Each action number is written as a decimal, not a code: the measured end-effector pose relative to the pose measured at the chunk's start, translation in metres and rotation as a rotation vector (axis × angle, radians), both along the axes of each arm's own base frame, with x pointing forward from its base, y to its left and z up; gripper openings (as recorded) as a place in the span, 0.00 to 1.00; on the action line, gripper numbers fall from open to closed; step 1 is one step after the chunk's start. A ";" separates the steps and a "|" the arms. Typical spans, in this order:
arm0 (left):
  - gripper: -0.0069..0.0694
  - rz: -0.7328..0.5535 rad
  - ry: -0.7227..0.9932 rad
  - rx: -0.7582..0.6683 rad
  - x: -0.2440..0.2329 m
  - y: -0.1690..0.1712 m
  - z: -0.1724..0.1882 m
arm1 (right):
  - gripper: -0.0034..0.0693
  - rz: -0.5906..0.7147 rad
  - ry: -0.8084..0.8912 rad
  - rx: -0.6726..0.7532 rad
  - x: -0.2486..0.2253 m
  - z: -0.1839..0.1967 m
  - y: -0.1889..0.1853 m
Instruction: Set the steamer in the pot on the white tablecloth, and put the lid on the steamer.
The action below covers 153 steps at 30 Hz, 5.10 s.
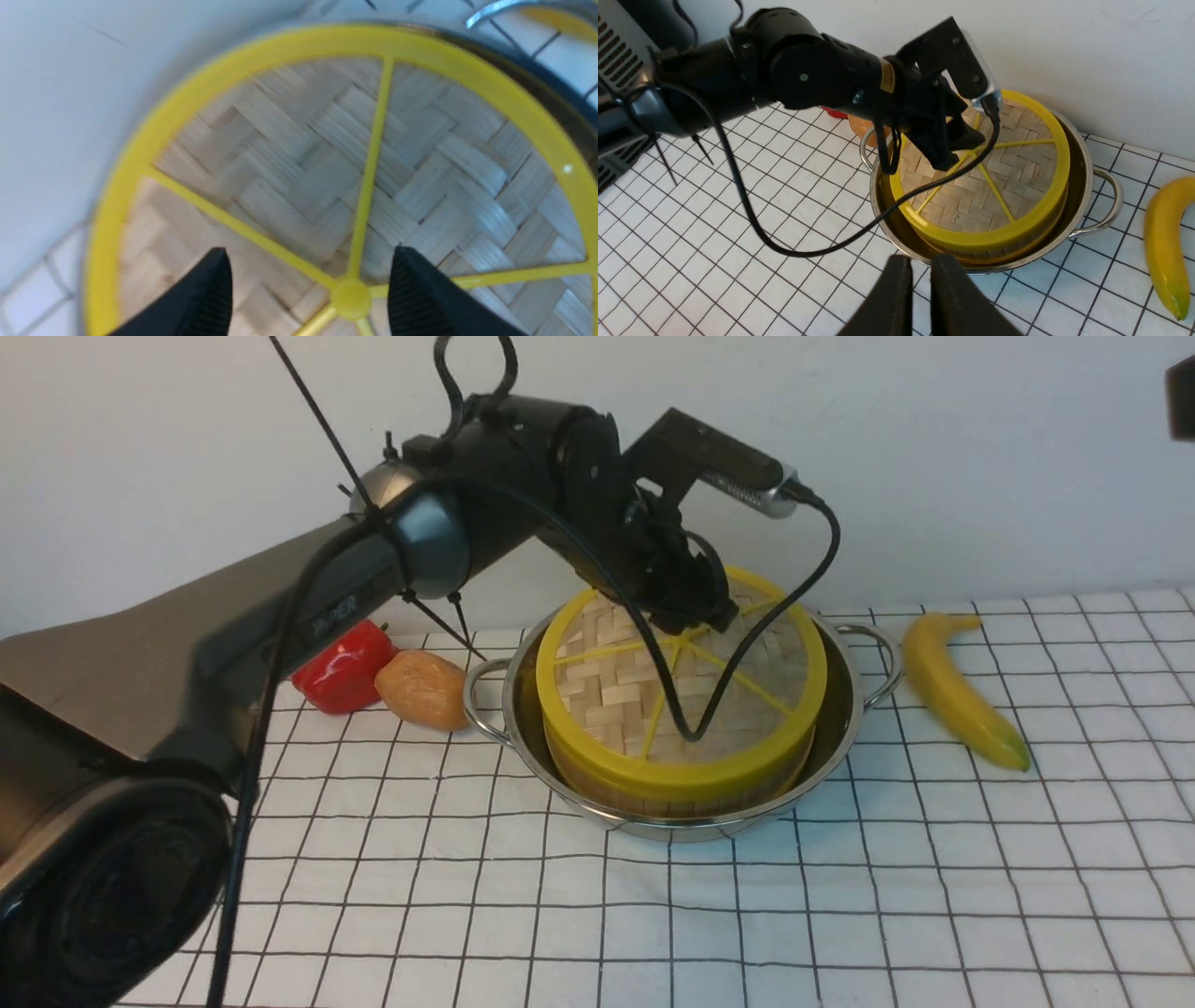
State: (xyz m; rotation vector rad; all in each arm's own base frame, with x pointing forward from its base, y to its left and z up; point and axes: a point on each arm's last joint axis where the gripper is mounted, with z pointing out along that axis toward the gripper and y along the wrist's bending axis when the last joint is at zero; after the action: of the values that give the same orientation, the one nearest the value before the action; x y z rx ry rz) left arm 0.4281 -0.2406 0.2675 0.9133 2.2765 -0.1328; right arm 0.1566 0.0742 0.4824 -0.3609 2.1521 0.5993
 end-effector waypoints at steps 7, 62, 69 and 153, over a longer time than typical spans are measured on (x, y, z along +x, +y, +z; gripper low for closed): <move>0.51 0.034 -0.112 0.008 -0.028 0.023 0.074 | 0.18 0.001 -0.001 -0.001 0.000 0.000 0.000; 0.07 0.204 -0.614 -0.477 -0.376 0.222 0.076 | 0.22 -0.152 -0.313 -0.034 -0.082 -0.119 -0.038; 0.08 0.204 -0.614 -0.477 -0.376 0.222 0.076 | 0.24 -0.145 -0.294 0.018 -0.083 -0.118 -0.036; 0.25 0.651 -0.581 -0.252 -0.375 0.245 -0.088 | 0.38 -0.397 -0.421 -0.197 -0.098 -0.142 -0.064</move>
State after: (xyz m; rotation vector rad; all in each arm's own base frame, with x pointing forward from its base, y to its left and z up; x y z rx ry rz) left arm 0.0534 0.0043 0.1797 0.0320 1.8366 0.1197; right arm 0.0587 0.0105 0.3405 -0.1391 1.8052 0.0738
